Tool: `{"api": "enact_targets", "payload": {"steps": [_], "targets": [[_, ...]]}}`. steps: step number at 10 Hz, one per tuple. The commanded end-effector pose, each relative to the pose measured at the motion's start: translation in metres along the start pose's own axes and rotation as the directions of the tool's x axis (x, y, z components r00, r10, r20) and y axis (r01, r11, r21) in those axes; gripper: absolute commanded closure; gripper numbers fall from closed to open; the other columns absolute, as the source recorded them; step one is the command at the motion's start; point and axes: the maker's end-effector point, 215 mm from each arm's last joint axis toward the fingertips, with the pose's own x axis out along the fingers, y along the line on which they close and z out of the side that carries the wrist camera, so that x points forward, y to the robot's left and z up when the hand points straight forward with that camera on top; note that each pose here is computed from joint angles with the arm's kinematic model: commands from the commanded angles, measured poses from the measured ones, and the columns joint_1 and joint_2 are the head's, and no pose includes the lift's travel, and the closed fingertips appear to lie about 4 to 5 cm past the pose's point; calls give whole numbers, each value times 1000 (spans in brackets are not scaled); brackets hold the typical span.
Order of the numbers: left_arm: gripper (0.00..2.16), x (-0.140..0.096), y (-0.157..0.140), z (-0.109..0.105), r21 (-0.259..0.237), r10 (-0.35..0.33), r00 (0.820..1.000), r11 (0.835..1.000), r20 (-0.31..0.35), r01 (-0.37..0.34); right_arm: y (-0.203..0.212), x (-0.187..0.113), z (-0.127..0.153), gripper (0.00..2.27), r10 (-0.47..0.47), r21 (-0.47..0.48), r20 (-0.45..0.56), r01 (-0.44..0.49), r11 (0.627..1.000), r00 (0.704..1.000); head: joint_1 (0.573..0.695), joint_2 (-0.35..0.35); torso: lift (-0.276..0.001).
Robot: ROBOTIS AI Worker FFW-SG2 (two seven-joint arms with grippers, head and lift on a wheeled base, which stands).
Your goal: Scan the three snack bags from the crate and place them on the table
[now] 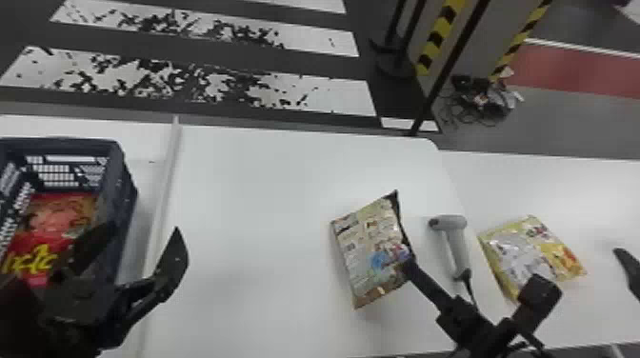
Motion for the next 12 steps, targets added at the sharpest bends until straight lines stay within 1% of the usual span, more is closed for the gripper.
{"api": "enact_targets", "payload": {"steps": [1,2,3,4,6,7,8,9,10,12], "targets": [[29,1,-4,-2,-7,-4,1000,1000,-1,4,-11,-1,-11,-2,-46,0,-13,46,999,999,695,-221,-62],[29,1,-4,0,-8,-2,1000,1000,7,2,-20,-4,-12,-2,-84,-7,-3,84,996,996,695,-231,-62],[29,1,-4,3,-4,6,1000,1000,19,-6,-28,-6,-6,36,-118,-29,32,118,993,993,695,-243,-62],[29,1,-5,4,-3,5,1000,1000,25,-5,-34,-8,-5,43,-138,-40,41,139,989,990,695,-250,-62],[29,2,-10,11,-8,-2,999,1000,45,2,-45,-12,5,49,-179,-71,77,185,980,981,695,-279,-62],[29,2,-14,13,-11,-6,999,1000,48,7,-49,-13,14,49,-198,-96,106,208,973,974,695,-295,-62],[29,2,-15,12,-13,-9,999,1000,48,10,-47,-15,27,49,-197,-121,128,212,970,972,695,-302,-62],[29,3,-15,13,-12,-9,999,1000,49,10,-33,-16,43,66,-166,-158,140,187,969,976,695,-319,-62],[29,3,-16,13,-13,-10,999,1000,49,11,-13,-16,46,87,-123,-189,113,143,971,986,695,-324,-62],[29,3,-18,13,-16,-13,999,1000,50,13,19,-18,38,130,-86,-218,31,91,972,996,695,-301,-62]]}}
